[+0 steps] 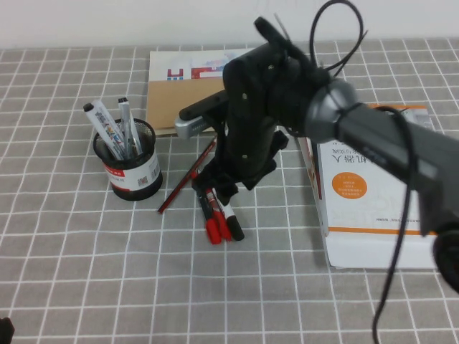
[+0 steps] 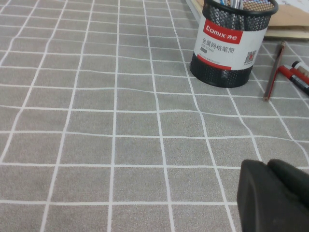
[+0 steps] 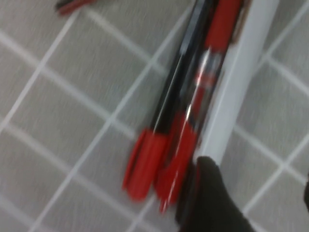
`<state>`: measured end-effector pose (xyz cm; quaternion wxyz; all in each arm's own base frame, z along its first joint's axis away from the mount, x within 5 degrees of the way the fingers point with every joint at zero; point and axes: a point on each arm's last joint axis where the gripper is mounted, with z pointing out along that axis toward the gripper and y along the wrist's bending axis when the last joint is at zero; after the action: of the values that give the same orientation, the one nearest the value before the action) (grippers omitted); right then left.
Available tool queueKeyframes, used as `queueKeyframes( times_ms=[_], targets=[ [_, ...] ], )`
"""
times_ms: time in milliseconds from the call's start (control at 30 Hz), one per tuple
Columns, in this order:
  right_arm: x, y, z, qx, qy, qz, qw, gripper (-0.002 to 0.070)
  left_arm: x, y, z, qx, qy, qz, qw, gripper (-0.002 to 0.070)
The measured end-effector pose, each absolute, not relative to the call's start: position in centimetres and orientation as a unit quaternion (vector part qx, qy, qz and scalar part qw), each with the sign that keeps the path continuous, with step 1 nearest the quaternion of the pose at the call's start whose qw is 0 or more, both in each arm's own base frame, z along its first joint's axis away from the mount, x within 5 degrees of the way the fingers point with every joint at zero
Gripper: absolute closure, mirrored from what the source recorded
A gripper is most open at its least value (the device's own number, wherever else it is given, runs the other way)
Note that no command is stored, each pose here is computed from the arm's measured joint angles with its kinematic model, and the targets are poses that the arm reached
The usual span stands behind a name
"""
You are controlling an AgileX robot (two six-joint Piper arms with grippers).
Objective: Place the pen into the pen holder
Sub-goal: Pick up the pen on the table
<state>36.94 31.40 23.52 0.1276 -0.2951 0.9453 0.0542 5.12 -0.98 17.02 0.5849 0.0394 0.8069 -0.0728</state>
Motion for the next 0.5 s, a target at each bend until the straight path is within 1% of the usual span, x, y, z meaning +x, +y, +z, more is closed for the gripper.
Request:
queueKeyframes(
  times_ms=[133, 300, 400, 500],
  targets=[
    [37.9, 32.2, 22.2, -0.297, 0.944, 0.049, 0.132, 0.0351, 5.1, -1.0, 17.0, 0.039, 0.807, -0.073, 0.585, 0.068],
    [38.4, 32.8, 20.1, -0.3, 0.946, 0.042, 0.118, 0.0358, 5.1, -1.0, 17.0, 0.039, 0.807, -0.073, 0.585, 0.068],
    [38.5, 32.8, 19.5, -0.302, 0.946, 0.037, 0.114, 0.0367, 5.1, -1.0, 17.0, 0.039, 0.807, -0.073, 0.585, 0.068],
    [38.5, 32.9, 19.1, -0.307, 0.945, 0.035, 0.111, 0.0402, 5.1, -1.0, 17.0, 0.039, 0.807, -0.073, 0.585, 0.068]
  ],
)
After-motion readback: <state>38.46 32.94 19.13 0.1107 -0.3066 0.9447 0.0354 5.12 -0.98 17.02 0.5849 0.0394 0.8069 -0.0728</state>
